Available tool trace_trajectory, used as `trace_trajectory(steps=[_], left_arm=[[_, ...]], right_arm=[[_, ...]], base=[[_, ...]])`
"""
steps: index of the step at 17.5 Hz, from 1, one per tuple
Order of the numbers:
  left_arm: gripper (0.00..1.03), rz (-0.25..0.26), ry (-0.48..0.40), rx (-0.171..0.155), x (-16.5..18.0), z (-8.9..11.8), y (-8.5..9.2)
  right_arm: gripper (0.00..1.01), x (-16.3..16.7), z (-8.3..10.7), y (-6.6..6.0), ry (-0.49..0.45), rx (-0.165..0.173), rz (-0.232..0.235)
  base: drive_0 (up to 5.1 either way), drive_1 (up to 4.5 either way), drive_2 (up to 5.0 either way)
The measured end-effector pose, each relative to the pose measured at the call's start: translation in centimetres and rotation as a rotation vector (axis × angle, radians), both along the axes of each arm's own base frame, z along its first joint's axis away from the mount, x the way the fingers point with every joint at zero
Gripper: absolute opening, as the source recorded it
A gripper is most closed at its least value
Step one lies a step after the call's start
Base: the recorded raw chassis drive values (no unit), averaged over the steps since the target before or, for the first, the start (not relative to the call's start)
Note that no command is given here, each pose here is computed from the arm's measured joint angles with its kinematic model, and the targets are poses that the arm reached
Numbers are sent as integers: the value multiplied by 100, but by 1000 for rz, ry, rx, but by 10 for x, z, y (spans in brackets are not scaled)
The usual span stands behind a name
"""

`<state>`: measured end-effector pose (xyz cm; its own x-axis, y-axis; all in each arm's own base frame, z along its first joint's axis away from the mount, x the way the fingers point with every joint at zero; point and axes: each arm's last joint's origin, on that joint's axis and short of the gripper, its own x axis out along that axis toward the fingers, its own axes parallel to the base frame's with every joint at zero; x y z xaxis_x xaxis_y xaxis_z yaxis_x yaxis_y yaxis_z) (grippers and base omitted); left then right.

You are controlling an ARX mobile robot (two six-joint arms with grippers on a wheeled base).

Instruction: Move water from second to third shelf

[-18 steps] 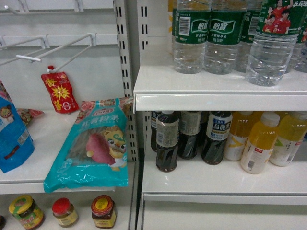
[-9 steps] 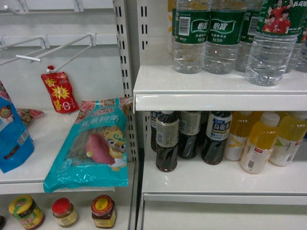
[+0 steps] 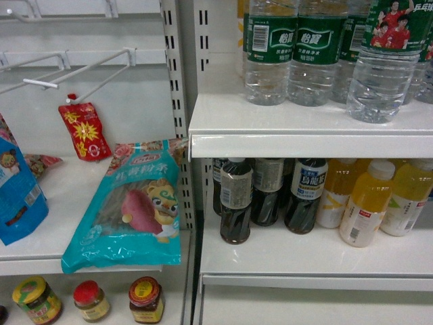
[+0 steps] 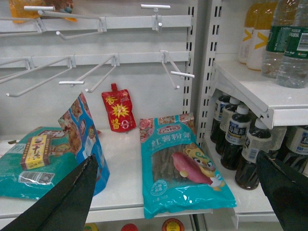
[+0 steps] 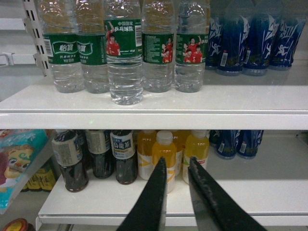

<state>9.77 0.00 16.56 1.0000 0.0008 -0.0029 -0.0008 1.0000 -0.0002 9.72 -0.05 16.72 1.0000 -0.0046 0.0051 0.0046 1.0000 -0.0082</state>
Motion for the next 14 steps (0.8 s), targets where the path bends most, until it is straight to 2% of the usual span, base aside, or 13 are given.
trace_trajectory(steps=[1, 3, 11, 14], left_arm=[[98, 0, 0, 0, 0, 0, 0], [98, 0, 0, 0, 0, 0, 0], [98, 0, 0, 0, 0, 0, 0], [98, 0, 0, 0, 0, 0, 0]], right_arm=[[25, 0, 0, 0, 0, 0, 0], [36, 0, 0, 0, 0, 0, 0], [59, 0, 0, 0, 0, 0, 0], [98, 0, 0, 0, 0, 0, 0]], base=[[0, 0, 0], [0, 0, 0], [0, 0, 0], [0, 0, 0]])
